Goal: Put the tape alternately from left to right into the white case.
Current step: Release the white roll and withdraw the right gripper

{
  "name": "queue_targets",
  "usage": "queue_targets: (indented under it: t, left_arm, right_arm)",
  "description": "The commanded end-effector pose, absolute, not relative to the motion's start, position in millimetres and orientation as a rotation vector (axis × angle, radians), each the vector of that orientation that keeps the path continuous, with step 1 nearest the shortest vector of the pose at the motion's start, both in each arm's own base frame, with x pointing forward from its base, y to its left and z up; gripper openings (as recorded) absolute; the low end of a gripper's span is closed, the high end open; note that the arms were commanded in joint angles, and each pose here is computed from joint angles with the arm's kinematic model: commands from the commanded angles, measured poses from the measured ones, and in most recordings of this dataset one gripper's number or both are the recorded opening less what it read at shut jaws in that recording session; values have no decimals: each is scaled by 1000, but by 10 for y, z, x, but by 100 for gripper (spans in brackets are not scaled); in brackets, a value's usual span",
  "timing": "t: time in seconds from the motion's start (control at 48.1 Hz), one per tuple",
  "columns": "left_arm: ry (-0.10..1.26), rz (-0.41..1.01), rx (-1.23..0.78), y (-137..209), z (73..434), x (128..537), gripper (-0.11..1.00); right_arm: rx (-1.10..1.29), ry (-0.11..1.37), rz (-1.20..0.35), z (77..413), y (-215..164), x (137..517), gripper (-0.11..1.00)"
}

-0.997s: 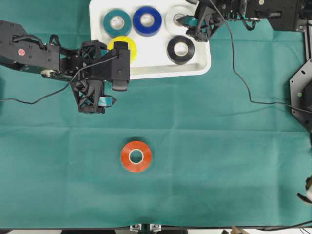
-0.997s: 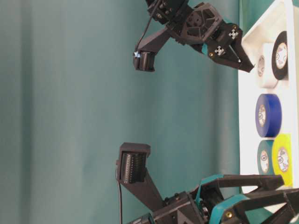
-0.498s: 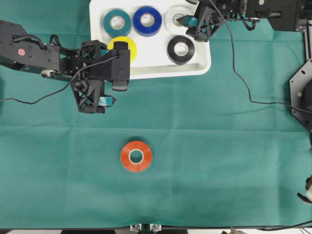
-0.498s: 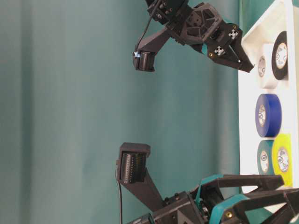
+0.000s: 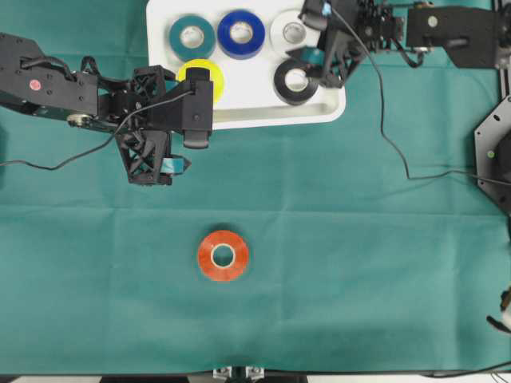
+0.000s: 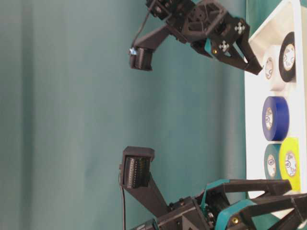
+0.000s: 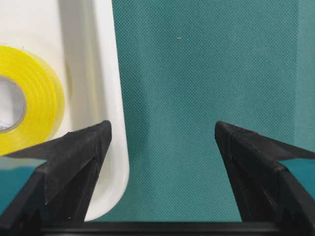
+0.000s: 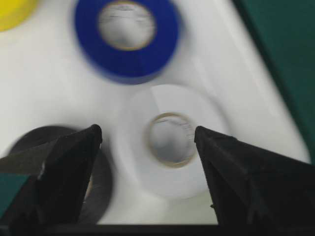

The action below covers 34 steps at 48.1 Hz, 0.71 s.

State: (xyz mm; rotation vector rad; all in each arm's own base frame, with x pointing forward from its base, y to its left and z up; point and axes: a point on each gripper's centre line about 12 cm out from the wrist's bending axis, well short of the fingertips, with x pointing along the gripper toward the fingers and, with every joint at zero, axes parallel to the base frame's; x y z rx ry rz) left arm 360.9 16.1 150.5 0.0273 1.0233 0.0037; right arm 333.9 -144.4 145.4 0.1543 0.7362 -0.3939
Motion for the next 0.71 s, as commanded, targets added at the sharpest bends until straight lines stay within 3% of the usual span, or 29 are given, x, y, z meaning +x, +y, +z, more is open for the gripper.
queue_targets:
  t: [0.0, 0.291, 0.685]
  left_arm:
    - [980, 5, 27, 156, 1637, 3636, 77]
    - [980, 5, 27, 156, 1637, 3636, 77]
    - [980, -1, 30, 134, 1637, 3637, 77]
  right_arm:
    - [132, 683, -356, 1636, -1304, 3364, 83]
    - [95, 641, -219, 1701, -834, 3340, 82]
    - [67, 664, -117, 1619, -467, 3254, 82]
